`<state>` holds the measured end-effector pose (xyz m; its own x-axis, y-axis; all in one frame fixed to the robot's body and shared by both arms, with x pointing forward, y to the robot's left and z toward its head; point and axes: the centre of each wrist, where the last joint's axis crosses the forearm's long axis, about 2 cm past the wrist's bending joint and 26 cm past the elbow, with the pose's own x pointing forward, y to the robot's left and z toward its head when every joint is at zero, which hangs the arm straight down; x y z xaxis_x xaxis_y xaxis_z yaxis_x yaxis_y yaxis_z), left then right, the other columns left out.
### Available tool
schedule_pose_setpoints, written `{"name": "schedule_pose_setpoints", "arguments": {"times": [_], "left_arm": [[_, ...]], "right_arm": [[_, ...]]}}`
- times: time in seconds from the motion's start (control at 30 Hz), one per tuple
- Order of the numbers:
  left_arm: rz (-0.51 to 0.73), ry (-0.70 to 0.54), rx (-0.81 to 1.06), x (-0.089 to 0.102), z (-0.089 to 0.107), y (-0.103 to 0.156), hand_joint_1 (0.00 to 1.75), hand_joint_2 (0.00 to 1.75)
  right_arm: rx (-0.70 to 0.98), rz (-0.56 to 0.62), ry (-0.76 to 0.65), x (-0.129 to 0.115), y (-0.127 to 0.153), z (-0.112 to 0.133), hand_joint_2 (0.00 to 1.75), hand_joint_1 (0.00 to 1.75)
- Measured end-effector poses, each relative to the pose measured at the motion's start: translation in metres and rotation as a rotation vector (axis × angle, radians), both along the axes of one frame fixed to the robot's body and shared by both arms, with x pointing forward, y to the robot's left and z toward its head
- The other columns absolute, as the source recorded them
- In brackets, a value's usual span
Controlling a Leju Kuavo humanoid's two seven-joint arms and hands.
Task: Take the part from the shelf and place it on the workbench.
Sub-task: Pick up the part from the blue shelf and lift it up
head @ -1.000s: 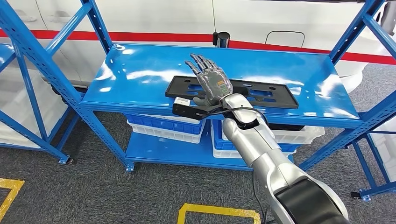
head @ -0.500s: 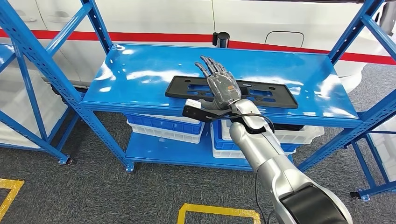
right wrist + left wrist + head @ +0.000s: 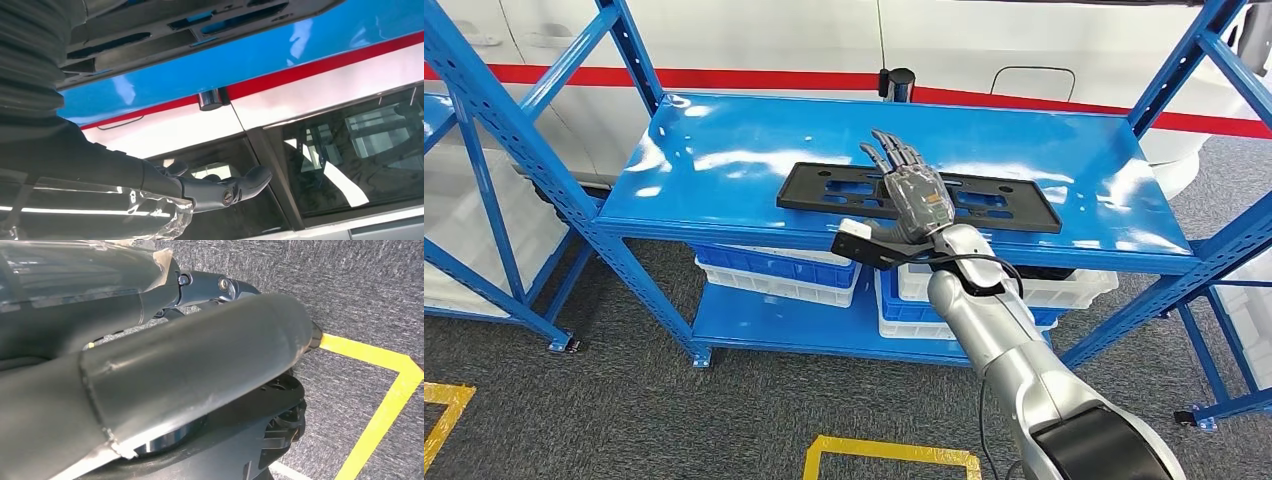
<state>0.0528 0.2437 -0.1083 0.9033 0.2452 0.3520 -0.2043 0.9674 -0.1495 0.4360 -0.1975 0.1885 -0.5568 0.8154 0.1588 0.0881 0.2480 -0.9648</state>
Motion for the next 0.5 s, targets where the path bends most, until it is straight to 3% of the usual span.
{"name": "schedule_pose_setpoints", "arguments": {"times": [0.5], "left_arm": [[-0.026, -0.024, 0.0, 0.011, 0.002, 0.0, 0.0, 0.0]], "right_arm": [[-0.015, -0.081, 0.071, -0.004, -0.012, -0.025, 1.75, 0.0]]}}
